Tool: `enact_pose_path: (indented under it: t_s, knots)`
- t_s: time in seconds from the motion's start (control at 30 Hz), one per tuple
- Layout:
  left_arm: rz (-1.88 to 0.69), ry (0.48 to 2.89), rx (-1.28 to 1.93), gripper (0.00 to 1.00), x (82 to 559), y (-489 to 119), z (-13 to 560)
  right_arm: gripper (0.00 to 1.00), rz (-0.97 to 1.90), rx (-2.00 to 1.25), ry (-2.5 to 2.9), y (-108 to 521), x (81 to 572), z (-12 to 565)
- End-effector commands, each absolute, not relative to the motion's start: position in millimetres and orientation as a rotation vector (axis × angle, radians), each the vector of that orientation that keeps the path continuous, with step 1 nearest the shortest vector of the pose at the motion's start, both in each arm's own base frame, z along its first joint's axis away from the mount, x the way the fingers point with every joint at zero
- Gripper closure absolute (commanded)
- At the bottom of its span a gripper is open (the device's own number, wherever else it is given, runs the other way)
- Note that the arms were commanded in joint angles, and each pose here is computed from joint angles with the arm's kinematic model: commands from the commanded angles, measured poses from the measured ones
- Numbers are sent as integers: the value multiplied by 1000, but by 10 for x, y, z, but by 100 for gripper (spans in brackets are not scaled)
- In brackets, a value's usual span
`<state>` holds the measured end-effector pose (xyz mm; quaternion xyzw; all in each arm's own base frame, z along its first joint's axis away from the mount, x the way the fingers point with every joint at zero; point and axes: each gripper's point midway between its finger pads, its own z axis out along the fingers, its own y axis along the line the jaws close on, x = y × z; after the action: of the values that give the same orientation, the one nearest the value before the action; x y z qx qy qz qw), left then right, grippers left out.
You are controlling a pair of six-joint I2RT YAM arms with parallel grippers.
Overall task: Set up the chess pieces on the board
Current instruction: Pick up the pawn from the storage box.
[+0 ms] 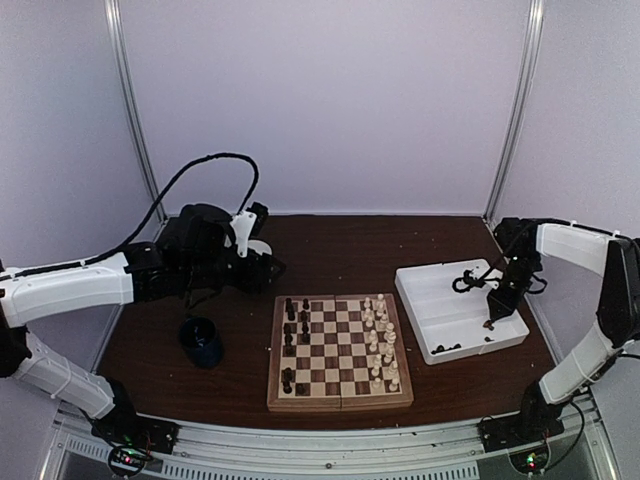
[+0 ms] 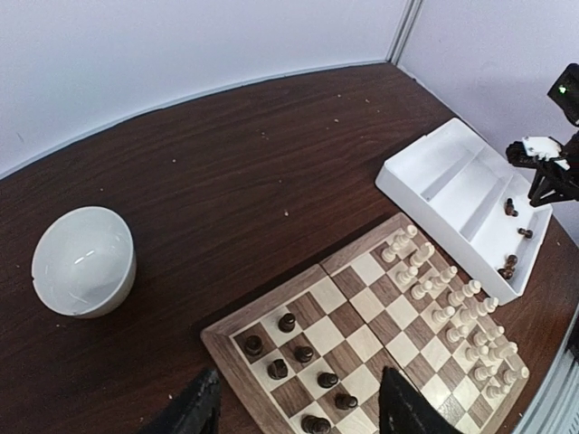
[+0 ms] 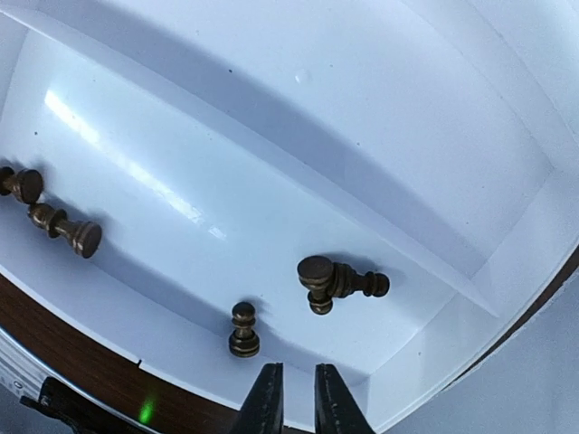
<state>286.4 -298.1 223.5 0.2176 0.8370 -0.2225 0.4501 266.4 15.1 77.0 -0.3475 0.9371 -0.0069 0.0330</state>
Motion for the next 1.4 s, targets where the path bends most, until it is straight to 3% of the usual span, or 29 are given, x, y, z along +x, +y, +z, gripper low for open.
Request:
enact_pose_path:
  t_s: [0.0,0.7,0.83,1.1,1.37]
  knots:
    - [-637,2014,546,41,2881,-3123,2436,82,-90,-1116,2876,52,2699,565]
    - [-650,2019,544,41,2884,-3151,2411,76,-114,-1134,2936,-54,2769,98]
    - [-656,2020,548,41,2888,-3173,2407,85,-94,-1140,2936,-41,2737,94]
    - [-692,2026,574,41,2896,-3287,2384,91,-19,-1126,2814,113,2659,582]
    - [-864,1975,723,41,2729,-3819,2407,91,292,-1212,2533,780,2541,1347]
